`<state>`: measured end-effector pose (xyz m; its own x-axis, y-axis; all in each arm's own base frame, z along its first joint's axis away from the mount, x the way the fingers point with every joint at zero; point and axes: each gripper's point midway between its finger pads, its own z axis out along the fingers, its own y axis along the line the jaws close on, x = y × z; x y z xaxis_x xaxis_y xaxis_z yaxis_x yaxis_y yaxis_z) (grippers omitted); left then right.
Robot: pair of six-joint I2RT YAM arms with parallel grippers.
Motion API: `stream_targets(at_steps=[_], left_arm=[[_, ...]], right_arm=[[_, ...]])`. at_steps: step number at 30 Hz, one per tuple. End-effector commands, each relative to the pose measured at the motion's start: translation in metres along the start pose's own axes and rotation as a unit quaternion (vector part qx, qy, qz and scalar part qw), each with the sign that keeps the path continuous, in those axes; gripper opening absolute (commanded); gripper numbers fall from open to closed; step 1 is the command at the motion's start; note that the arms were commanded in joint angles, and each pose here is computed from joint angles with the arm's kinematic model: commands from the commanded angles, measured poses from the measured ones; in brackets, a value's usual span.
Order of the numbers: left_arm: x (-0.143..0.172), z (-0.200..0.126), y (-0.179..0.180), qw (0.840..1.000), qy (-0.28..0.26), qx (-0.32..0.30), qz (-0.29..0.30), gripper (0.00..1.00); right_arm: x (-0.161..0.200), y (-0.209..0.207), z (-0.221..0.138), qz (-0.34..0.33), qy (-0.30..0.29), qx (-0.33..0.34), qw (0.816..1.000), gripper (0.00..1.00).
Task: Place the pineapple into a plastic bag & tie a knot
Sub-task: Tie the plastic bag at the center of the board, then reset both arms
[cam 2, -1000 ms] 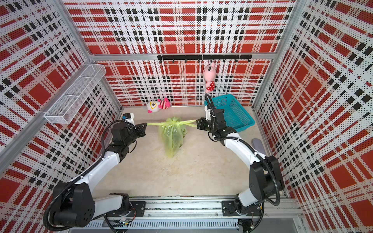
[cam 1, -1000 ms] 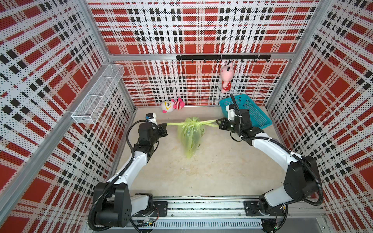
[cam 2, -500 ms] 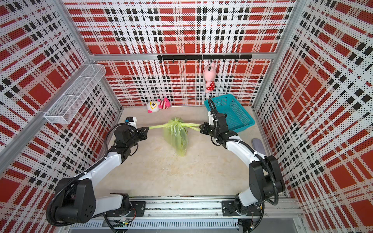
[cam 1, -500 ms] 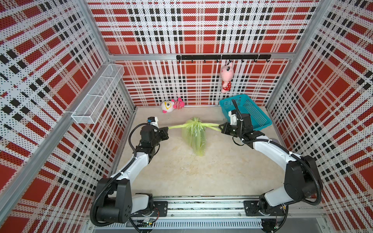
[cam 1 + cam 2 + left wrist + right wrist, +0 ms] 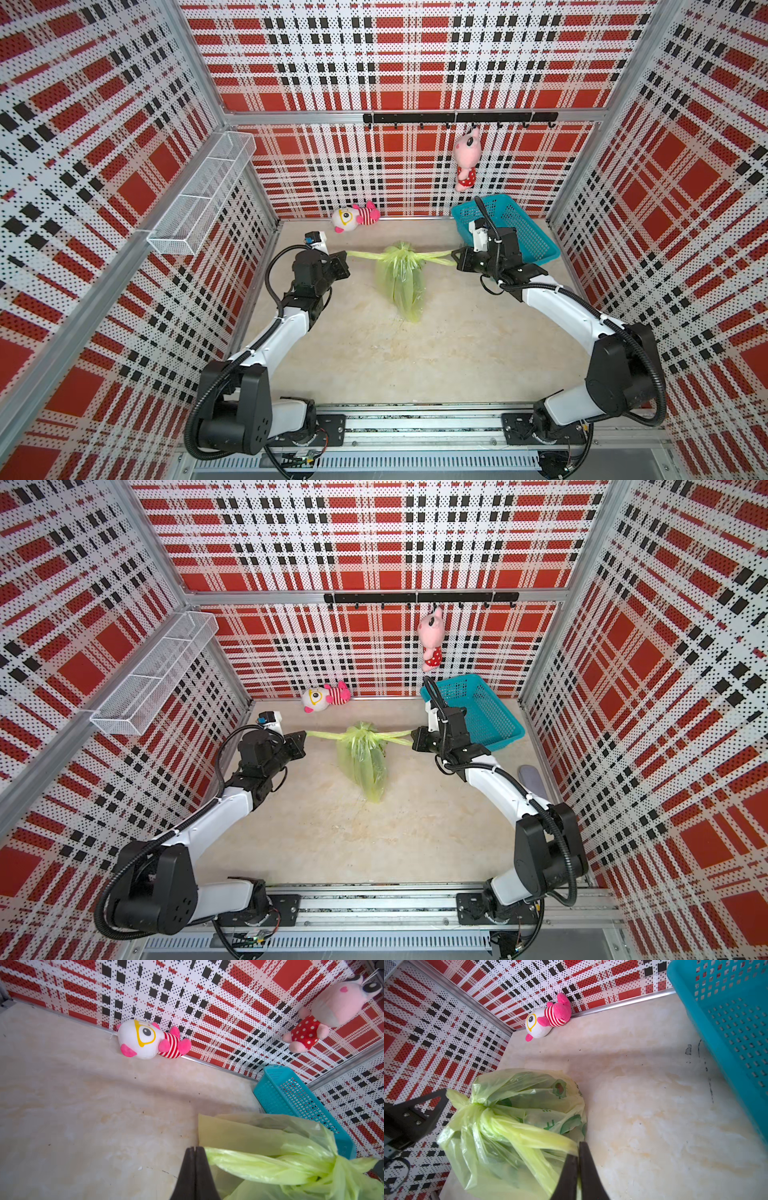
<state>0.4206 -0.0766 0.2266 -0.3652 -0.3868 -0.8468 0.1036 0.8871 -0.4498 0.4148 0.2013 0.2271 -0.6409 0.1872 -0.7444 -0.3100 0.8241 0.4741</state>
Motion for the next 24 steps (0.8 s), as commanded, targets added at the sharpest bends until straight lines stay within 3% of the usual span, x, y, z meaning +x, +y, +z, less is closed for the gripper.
stream_targets(at_steps=[1, 5, 8, 12, 15, 18, 24], left_arm=[[-0.022, -0.003, -0.017, 0.999, -0.024, 0.008, 0.024, 0.17], [-0.041, -0.013, -0.037, 0.998, -0.043, 0.036, 0.034, 0.47], [-0.055, -0.024, -0.037, 0.997, -0.069, 0.032, 0.033, 0.65], [-0.08, -0.044, -0.019, 0.992, -0.124, -0.014, 0.021, 0.82], [-0.097, -0.065, 0.011, 0.98, -0.176, -0.089, 0.007, 0.97], [-0.101, -0.087, 0.043, 0.963, -0.22, -0.157, 0.0, 0.98], [-0.064, -0.114, 0.106, 0.924, -0.271, -0.27, -0.01, 0.98]], right_arm=[[-0.035, 0.038, -0.032, -0.057, -0.043, -0.058, 0.996, 0.33], [-0.051, 0.06, -0.065, -0.088, -0.081, -0.089, 0.989, 0.74], [-0.067, 0.054, -0.091, -0.109, -0.14, -0.049, 0.983, 0.98], [-0.09, 0.019, -0.129, -0.114, -0.234, 0.073, 0.963, 1.0], [-0.095, -0.026, -0.16, -0.095, -0.303, 0.2, 0.927, 1.0], [-0.081, -0.072, -0.185, -0.067, -0.35, 0.302, 0.884, 1.0], [-0.025, -0.15, -0.199, -0.017, -0.366, 0.4, 0.84, 1.0]])
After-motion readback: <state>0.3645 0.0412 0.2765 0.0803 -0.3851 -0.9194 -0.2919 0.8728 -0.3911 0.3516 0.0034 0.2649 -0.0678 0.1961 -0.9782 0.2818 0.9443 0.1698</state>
